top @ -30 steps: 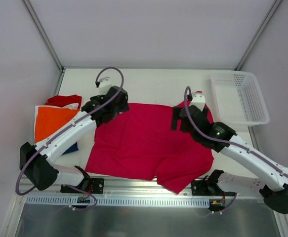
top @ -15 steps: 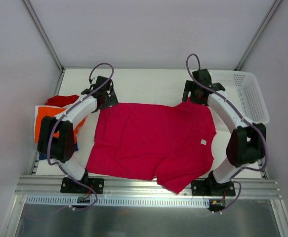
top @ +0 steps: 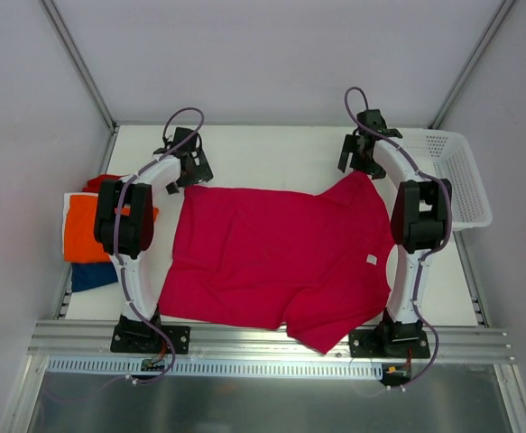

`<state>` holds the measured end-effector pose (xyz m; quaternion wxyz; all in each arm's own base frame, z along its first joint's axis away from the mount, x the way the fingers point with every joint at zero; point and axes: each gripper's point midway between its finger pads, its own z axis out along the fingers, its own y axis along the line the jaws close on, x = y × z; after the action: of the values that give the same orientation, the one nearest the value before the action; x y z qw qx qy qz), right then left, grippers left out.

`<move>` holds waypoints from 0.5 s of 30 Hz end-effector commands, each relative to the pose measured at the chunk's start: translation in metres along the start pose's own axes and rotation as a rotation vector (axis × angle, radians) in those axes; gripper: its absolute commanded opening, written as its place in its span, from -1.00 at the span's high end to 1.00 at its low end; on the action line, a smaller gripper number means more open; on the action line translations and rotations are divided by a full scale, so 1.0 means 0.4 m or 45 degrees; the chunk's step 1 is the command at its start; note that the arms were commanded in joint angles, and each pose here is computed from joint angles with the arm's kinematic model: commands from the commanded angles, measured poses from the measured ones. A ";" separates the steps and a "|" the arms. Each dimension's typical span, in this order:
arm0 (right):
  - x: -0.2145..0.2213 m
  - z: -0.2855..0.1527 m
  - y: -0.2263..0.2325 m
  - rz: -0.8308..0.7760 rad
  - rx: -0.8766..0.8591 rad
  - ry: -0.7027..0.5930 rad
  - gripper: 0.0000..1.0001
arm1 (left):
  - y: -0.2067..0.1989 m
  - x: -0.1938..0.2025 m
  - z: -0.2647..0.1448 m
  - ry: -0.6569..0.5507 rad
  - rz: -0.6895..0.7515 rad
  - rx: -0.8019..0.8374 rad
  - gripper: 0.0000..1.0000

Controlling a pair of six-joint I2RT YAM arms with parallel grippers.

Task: Fold and stack the t-shirts
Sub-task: Flatten the tshirt out, then fold the tshirt

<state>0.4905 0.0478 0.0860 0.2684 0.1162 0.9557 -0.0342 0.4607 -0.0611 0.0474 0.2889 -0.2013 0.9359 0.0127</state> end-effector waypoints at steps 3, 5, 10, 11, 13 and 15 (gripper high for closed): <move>-0.025 0.030 -0.061 -0.009 0.093 0.018 -0.86 | -0.065 -0.077 0.023 -0.054 0.038 0.098 -0.95; -0.028 0.044 -0.078 -0.006 0.119 0.022 -0.86 | -0.070 -0.082 0.039 -0.055 0.055 0.093 -0.95; -0.055 0.070 -0.123 0.024 0.178 0.005 -0.85 | -0.069 -0.108 0.053 -0.087 0.070 0.066 -0.95; -0.062 0.073 -0.125 0.027 0.185 -0.002 -0.85 | -0.067 -0.109 0.057 -0.089 0.069 0.062 -0.94; -0.077 0.082 -0.127 0.031 0.192 -0.015 -0.84 | -0.064 -0.108 0.061 -0.089 0.075 0.050 -0.93; -0.091 0.085 -0.127 0.039 0.194 -0.033 -0.83 | -0.057 -0.104 0.063 -0.088 0.078 0.034 -0.93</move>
<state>0.5163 0.0132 0.0655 0.2589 0.1357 0.9537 -0.0712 0.5069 -0.0709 0.0464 0.3128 -0.1761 0.9333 0.0012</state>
